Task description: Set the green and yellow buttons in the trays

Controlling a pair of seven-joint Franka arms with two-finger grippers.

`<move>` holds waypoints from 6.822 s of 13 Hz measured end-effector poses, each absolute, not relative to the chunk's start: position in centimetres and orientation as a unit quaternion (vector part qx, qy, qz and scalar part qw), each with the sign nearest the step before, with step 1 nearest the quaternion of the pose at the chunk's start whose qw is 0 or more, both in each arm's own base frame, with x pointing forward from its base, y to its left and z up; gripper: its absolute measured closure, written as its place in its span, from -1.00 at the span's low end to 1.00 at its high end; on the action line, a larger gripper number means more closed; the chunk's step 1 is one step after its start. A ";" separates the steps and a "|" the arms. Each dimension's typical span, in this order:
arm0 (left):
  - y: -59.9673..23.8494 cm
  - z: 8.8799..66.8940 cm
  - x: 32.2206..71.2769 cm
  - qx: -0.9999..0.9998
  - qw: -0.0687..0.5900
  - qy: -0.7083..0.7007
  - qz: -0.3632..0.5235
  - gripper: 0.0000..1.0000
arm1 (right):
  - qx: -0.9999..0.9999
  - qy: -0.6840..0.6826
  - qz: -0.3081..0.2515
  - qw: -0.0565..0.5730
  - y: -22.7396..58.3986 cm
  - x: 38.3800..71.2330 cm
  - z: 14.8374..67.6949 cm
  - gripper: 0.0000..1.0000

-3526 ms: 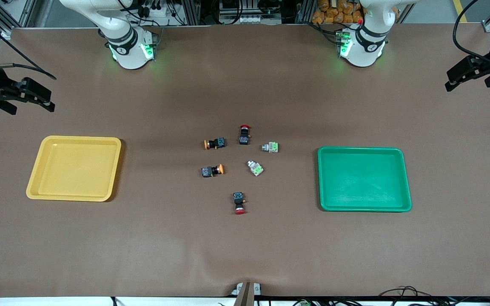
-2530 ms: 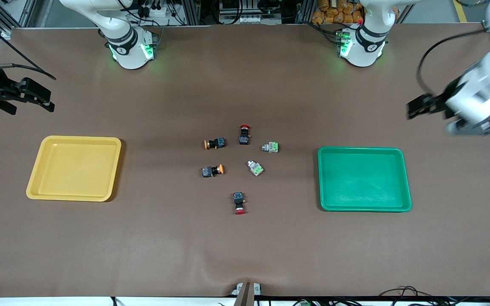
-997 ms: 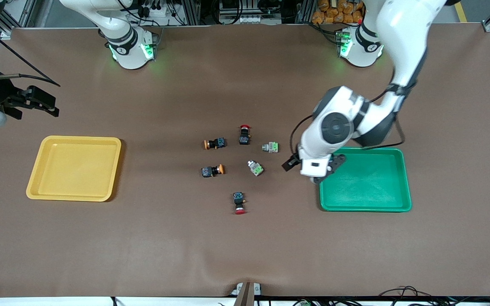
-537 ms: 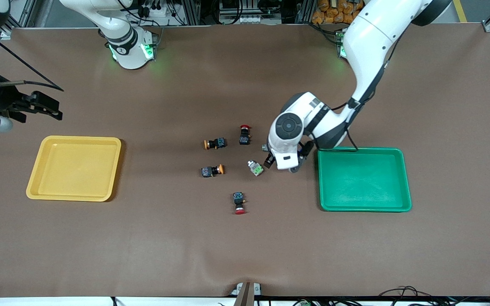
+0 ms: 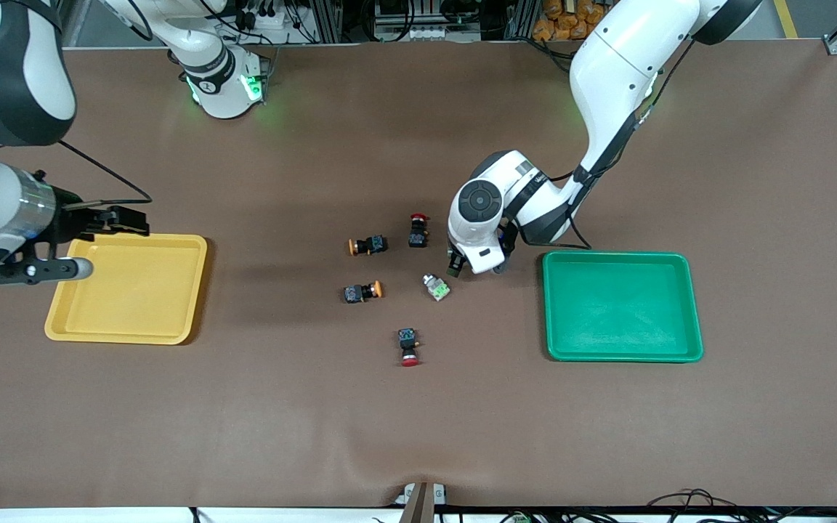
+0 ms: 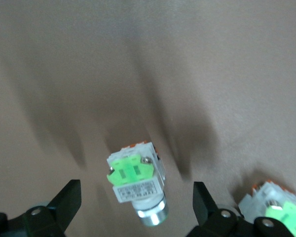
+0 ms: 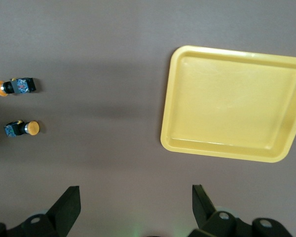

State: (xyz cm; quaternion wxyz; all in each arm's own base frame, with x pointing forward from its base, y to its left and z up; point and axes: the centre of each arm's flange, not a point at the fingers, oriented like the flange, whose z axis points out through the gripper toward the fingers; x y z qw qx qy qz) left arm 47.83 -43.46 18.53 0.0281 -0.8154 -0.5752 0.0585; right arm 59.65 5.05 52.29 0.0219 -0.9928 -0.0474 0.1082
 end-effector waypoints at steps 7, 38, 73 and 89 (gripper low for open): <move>-43.0 18.4 48.2 -0.818 0.028 -0.572 0.041 0.15 | -0.988 -0.127 0.084 0.040 15.9 58.8 52.4 -1.00; -27.5 28.6 60.0 -0.904 -0.019 -0.426 0.035 -1.00 | -0.865 0.495 0.075 -0.034 38.6 49.6 29.1 -1.00; -35.1 28.7 65.0 -0.880 -0.174 -0.441 0.020 0.17 | -0.931 0.352 0.077 -0.066 22.1 54.5 28.3 0.23; -11.7 26.7 63.9 -0.955 -0.001 -0.289 0.068 0.17 | -0.994 0.049 0.092 0.016 -13.3 57.5 26.2 0.23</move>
